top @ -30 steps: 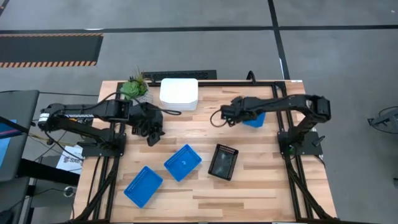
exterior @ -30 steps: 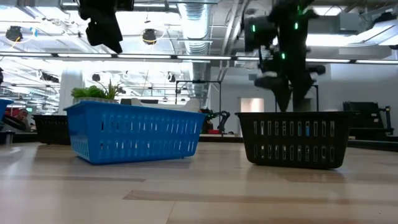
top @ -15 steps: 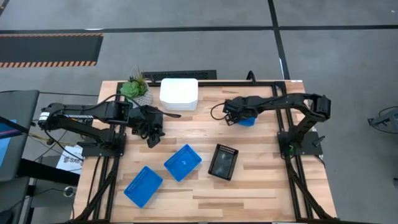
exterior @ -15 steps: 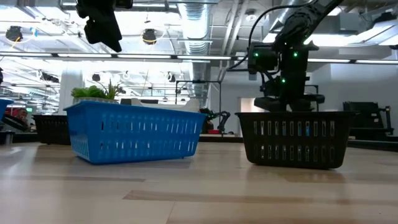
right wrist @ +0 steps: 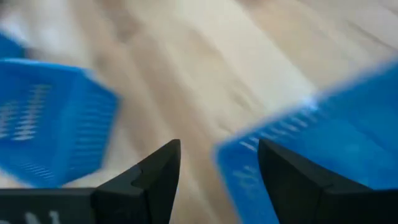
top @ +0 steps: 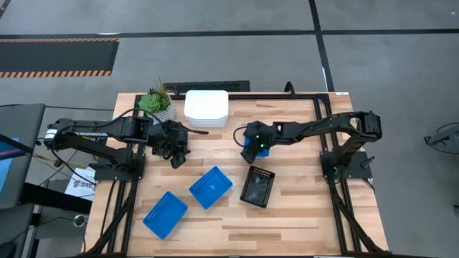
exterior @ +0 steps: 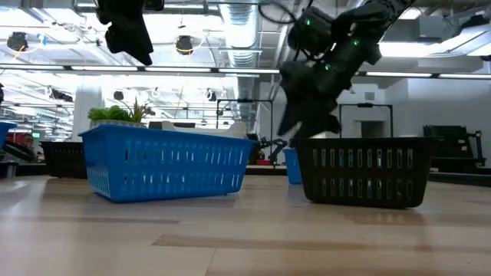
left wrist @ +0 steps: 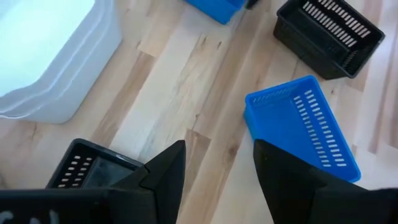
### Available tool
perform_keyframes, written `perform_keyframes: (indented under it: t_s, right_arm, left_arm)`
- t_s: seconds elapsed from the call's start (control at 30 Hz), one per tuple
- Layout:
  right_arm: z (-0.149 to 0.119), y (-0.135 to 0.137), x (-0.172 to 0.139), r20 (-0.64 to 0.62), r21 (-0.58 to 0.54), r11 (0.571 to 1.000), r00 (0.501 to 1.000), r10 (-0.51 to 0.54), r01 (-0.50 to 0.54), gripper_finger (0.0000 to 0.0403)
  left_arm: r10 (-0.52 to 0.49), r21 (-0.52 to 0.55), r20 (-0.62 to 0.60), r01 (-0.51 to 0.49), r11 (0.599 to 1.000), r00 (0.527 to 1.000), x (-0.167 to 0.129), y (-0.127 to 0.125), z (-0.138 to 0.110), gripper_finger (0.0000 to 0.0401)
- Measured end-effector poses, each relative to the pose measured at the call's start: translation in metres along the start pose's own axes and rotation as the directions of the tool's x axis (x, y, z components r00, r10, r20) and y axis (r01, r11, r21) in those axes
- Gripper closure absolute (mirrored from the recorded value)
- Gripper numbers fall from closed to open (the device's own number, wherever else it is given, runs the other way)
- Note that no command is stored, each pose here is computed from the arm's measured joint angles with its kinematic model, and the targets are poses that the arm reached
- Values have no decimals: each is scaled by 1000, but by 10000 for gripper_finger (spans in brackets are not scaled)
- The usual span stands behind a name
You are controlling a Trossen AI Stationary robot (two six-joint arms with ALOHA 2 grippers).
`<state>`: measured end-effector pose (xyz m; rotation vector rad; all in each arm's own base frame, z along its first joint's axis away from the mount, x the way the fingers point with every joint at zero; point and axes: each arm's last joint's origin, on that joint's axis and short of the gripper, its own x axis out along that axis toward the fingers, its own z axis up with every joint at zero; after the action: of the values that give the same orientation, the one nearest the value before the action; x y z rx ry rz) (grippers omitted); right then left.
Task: Stack baskets by color
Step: Move the blue bin from top right to middle table
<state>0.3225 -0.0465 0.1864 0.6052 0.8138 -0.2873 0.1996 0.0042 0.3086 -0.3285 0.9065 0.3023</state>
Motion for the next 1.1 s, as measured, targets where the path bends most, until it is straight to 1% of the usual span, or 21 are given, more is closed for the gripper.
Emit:
perform_keyframes:
  t_s: [0.1, 0.17, 0.2, 0.23, 0.3, 0.33, 0.4, 0.47, 0.53, 0.57, 0.6, 0.63, 0.7, 0.77, 0.8, 0.87, 1.0, 1.07, 1.1]
  right_arm:
    - [1, 16, 0, 32, -101, 990, 994, 104, -100, 164]
    - [2, 23, -3, 23, -110, 988, 993, 116, -113, 164]
    - [3, 25, -7, 18, -80, 992, 995, 96, -94, 164]
    - [4, 25, -12, 13, -37, 998, 999, 50, -50, 164]
    - [7, 22, -22, 22, 37, 995, 996, -89, 88, 164]
    - [6, 19, -27, 14, 53, 983, 985, -175, 174, 164]
    - [5, 13, -38, 19, 75, 936, 938, -347, 344, 164]
    - [7, 8, -50, 67, 117, 868, 869, -491, 482, 164]
    - [7, -2, -62, 97, 165, 776, 772, -628, 609, 164]
    - [6, -8, -65, 86, 184, 729, 728, -680, 660, 164]
    - [4, -15, -67, 48, 196, 690, 695, -717, 697, 164]
    - [2, -22, -68, 2, 206, 662, 676, -737, 721, 164]
    - [-2, -34, -68, -94, 219, 632, 661, -745, 744, 164]
    - [-9, -42, -62, -170, 211, 620, 653, -738, 755, 164]
    - [-12, -43, -57, -186, 203, 621, 652, -735, 757, 164]
    - [-15, -42, -48, -199, 197, 638, 667, -718, 745, 164]
    - [-24, -33, -23, -219, 168, 687, 706, -673, 707, 164]
    - [-27, -24, -12, -195, 157, 728, 744, -639, 667, 164]
    - [-26, -20, -6, -176, 152, 757, 772, -611, 635, 164]
  left_arm:
    - [22, 17, 19, -22, 1000, 1000, 0, 0, 1, 225]
    - [43, 21, 50, -44, 999, 998, 0, 0, 3, 225]
    - [49, 19, 66, -50, 999, 997, 0, 0, 4, 225]
    - [51, 16, 81, -53, 998, 995, 0, 0, 6, 225]
    - [49, 13, 97, -51, 999, 994, 0, 0, 7, 225]
    - [49, 13, 98, -50, 999, 994, 0, -1, 7, 225]
    - [48, 17, 105, -50, 999, 993, 0, -1, 8, 225]
    - [59, 29, 111, -62, 998, 992, 0, 0, 8, 225]
    - [63, 31, 124, -67, 997, 990, -1, -1, 9, 225]
    - [66, 30, 124, -70, 997, 990, -1, 0, 9, 225]
    - [66, 31, 125, -70, 997, 990, -1, 0, 9, 225]
    - [66, 31, 125, -70, 997, 990, -1, 0, 9, 225]
    - [66, 31, 124, -71, 997, 990, -1, 0, 9, 225]
    - [66, 31, 124, -71, 997, 990, -1, 0, 9, 225]
    - [66, 31, 124, -71, 997, 990, -1, 0, 9, 225]
    - [67, 31, 123, -71, 997, 990, -1, 0, 9, 225]
    - [68, 29, 120, -72, 997, 990, -1, 0, 9, 225]
    - [68, 22, 120, -71, 997, 990, -1, 0, 9, 225]
    - [68, 21, 120, -71, 997, 990, -1, 0, 9, 225]
